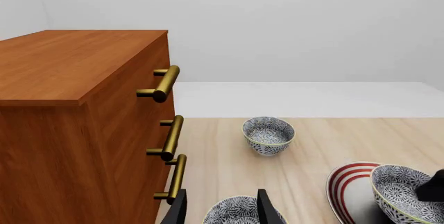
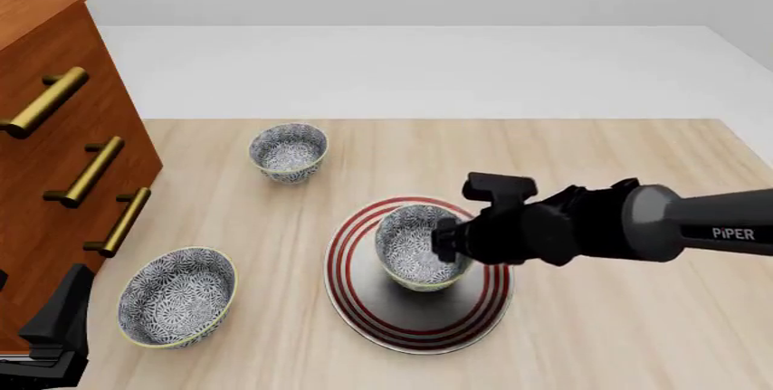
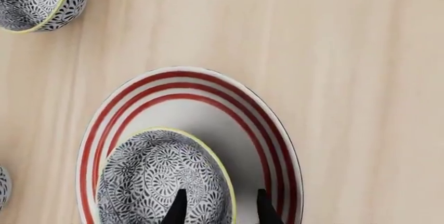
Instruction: Pick up the bowl and put it in the middle on the plate.
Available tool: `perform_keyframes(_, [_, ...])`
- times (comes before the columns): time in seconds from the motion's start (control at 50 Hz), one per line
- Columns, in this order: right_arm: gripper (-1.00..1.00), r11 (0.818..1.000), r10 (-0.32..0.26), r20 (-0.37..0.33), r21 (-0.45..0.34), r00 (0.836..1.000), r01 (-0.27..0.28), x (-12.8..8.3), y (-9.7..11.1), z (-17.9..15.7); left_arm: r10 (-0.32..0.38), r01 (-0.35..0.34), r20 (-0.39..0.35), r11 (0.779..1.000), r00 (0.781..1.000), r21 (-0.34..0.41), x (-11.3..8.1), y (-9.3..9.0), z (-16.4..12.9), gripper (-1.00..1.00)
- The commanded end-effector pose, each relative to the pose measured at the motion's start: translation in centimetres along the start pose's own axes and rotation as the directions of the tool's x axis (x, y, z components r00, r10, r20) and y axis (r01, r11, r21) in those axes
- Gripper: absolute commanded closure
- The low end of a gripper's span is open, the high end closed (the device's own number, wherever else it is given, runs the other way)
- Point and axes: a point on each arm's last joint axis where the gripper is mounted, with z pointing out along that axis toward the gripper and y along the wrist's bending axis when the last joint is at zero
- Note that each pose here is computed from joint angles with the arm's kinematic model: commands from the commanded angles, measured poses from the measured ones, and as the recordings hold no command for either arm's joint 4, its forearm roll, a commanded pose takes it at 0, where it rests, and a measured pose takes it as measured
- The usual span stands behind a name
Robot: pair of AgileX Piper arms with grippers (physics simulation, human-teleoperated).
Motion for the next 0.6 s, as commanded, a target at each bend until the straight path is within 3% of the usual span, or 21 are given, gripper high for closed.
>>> perform_keyframes(0.02, [-1.00, 1.000, 0.004, 0.038, -0.012, 0.999, -0.004, -0.7, 0.0, -1.9, 0.000, 0.000, 0.000, 1.000, 1.000, 0.000, 0.0, 0.0, 0.0, -1.00])
perform_keyframes(0.2, [-1.00, 0.999, 0.013, 0.149, -0.049, 0.989, -0.006, -2.5, 0.2, -7.9, 0.000, 0.000, 0.000, 1.000, 1.000, 0.000, 0.0, 0.0, 0.0, -1.00])
perform_keyframes(0.3, [-1.00, 0.998, 0.016, 0.233, -0.071, 0.972, 0.001, -3.0, 0.0, -12.5, 0.000, 0.000, 0.000, 1.000, 1.000, 0.000, 0.0, 0.0, 0.0, -1.00])
perform_keyframes(0.38, [-1.00, 0.996, 0.031, 0.340, -0.086, 0.940, -0.002, -2.9, -0.9, -17.8, 0.000, 0.000, 0.000, 1.000, 1.000, 0.000, 0.0, 0.0, 0.0, -1.00])
perform_keyframes(0.46, [-1.00, 0.995, 0.061, 0.459, -0.096, 0.887, -0.018, -1.6, -2.3, -23.7, 0.000, 0.000, 0.000, 1.000, 1.000, 0.000, 0.0, 0.0, 0.0, -1.00])
perform_keyframes(0.52, [-1.00, 0.993, 0.089, 0.498, -0.108, 0.863, -0.041, -0.3, -2.9, -25.8, 0.000, 0.000, 0.000, 1.000, 1.000, 0.000, 0.0, 0.0, 0.0, -1.00])
perform_keyframes(0.56, [-1.00, 0.992, 0.101, 0.503, -0.117, 0.858, -0.048, 0.5, -3.1, -26.5, 0.000, 0.000, 0.000, 1.000, 1.000, 0.000, 0.0, 0.0, 0.0, -1.00])
perform_keyframes(0.6, [-1.00, 0.991, 0.115, 0.532, -0.117, 0.839, -0.061, 1.8, -3.6, -27.7, 0.000, 0.000, 0.000, 1.000, 1.000, 0.000, 0.0, 0.0, 0.0, -1.00])
